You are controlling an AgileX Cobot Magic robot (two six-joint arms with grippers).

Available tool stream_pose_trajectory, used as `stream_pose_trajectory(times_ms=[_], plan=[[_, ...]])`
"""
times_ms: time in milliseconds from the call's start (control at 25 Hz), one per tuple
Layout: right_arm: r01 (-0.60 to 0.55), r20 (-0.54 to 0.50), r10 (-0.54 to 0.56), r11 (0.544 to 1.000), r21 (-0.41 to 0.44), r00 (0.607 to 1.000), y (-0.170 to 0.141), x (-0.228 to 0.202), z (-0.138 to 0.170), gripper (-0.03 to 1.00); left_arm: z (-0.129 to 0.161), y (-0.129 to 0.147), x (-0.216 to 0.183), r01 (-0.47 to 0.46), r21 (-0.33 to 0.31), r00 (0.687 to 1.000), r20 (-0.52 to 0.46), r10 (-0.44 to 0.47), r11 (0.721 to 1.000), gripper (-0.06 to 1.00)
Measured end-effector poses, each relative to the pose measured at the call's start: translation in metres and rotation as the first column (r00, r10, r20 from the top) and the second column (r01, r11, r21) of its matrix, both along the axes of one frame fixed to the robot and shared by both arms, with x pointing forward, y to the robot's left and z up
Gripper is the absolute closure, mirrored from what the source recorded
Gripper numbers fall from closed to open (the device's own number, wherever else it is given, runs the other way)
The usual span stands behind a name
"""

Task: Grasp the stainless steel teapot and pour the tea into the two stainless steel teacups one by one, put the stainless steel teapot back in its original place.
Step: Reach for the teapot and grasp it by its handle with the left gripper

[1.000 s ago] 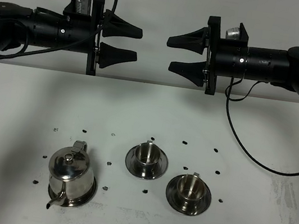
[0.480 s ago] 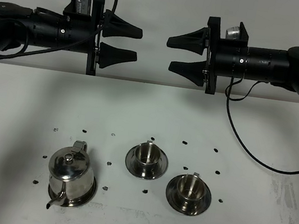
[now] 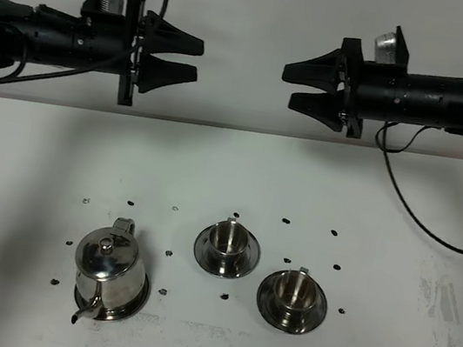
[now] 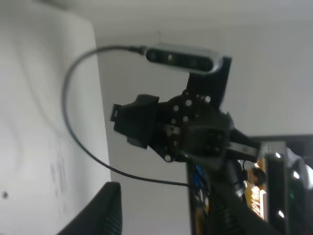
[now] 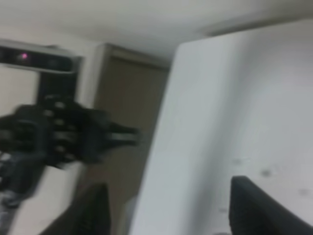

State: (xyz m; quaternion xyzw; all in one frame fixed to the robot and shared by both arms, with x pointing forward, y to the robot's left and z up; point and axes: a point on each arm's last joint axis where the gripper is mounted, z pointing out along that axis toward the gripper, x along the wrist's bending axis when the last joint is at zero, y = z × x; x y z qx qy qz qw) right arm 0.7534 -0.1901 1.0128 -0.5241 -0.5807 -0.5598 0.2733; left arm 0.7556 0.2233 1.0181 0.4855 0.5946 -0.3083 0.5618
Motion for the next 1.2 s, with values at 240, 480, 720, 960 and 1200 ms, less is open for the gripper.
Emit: stream_pose_trajectory(times_ms=[240, 480, 720, 960, 1200], plan=[[0.108, 0.102, -0.094, 0.985, -0.134, 0.990, -0.063, -0.005, 0.038, 0.43, 0.054, 0.045, -0.017, -0.073, 0.171, 0.990, 0.135, 0.050, 0.983, 0.48], [0.189, 0.244, -0.115, 0.933, -0.306, 0.963, -0.095, -0.030, 0.095, 0.43, 0.116, 0.067, -0.053, -0.154, 0.457, 0.959, 0.281, 0.021, 0.876, 0.48], [0.296, 0.356, -0.092, 0.764, -0.573, 0.930, -0.109, -0.069, 0.149, 0.44, 0.173, 0.086, -0.098, -0.293, 0.665, 0.930, 0.366, 0.041, 0.687, 0.48], [0.434, 0.448, -0.127, 0.575, -0.694, 0.885, -0.122, -0.109, 0.199, 0.44, 0.218, 0.091, -0.139, -0.405, 0.714, 0.891, 0.448, 0.071, 0.572, 0.48], [0.553, 0.524, -0.190, 0.401, -0.730, 0.830, -0.135, -0.150, 0.237, 0.44, 0.229, 0.092, -0.177, -0.425, 0.748, 0.889, 0.451, 0.079, 0.509, 0.49]])
